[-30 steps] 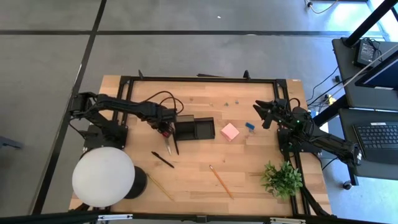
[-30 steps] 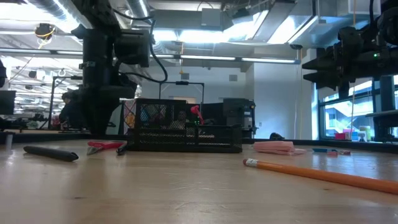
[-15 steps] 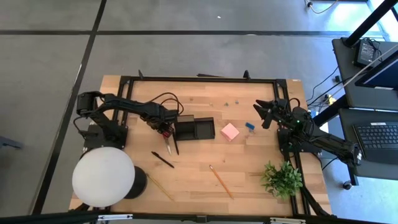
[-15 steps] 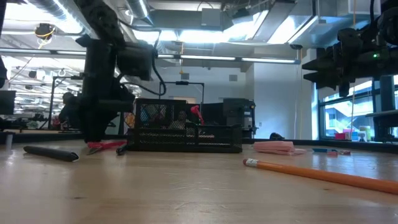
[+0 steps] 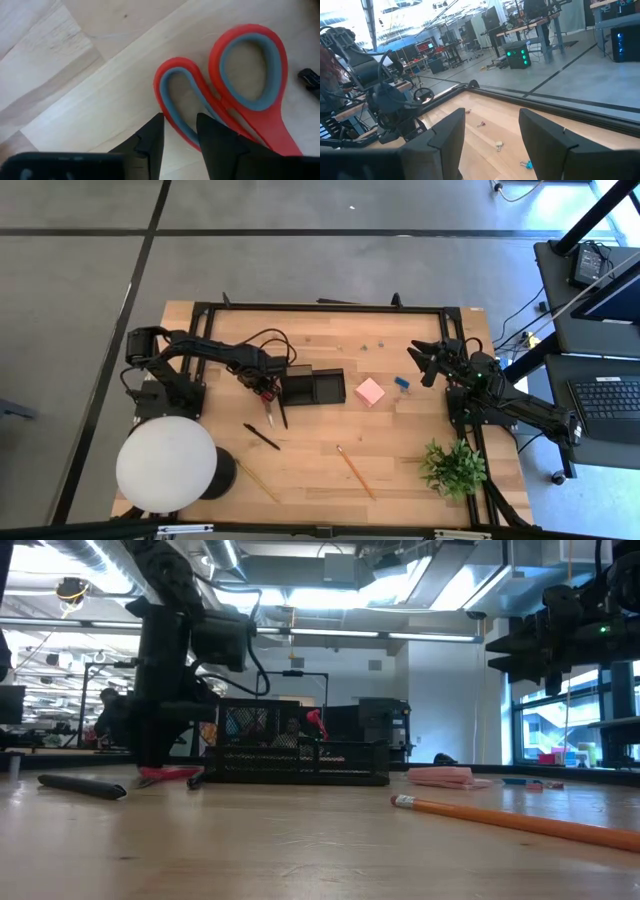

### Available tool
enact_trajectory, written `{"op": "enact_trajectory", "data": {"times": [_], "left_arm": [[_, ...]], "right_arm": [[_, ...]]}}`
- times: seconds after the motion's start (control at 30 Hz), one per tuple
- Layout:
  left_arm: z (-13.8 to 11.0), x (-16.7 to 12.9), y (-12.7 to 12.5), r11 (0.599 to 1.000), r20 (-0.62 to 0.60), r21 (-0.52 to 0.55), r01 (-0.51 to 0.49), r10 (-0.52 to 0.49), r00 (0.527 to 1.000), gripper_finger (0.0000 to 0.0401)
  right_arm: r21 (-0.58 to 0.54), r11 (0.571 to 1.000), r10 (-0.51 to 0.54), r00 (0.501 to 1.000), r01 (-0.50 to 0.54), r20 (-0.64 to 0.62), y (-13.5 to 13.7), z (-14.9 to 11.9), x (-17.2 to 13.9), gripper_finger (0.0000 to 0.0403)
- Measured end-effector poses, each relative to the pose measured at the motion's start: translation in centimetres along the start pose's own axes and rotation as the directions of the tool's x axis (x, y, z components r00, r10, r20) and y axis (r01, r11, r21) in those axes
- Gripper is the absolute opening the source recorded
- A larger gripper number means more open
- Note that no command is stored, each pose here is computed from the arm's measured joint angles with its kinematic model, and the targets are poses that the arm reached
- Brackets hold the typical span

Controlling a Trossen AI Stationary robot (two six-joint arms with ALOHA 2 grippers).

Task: Pick and place office supplies into organizer
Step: Put the red scissors into the desk organizer

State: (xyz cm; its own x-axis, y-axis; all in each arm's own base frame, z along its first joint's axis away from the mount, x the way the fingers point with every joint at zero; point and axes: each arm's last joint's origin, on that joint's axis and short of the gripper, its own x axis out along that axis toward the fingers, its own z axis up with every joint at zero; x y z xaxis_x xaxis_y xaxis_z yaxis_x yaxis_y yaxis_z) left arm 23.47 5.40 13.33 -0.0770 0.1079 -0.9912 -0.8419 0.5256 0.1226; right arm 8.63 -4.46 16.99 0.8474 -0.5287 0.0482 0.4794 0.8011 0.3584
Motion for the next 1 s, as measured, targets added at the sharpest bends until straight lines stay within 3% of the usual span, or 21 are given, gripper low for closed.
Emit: {"op": "enact_trajectory", "data": {"times": [0.47,0.77,1.0], "left_arm": [[0.2,0.1,0.2,1.0,-0.018,-0.009,0.016,-0.016,1.0,0.0024],[0.5,-0.8,0.1,1.0,-0.005,0.022,0.015,-0.015,1.0,0.0021],[0.9,-4.1,1.2,0.998,0.028,0.053,0.018,-0.02,0.999,0.0021]], "right_arm": [[0.002,1.0,0.001,1.0,-0.001,0.0,0.0,0.0,0.0,0.0191],[0.0,1.0,0.001,1.0,-0.001,0.0,0.0,0.0,0.0,0.0191],[-0.001,1.0,0.002,1.0,-0.002,0.0,0.0,0.0,0.0,0.019]]}}
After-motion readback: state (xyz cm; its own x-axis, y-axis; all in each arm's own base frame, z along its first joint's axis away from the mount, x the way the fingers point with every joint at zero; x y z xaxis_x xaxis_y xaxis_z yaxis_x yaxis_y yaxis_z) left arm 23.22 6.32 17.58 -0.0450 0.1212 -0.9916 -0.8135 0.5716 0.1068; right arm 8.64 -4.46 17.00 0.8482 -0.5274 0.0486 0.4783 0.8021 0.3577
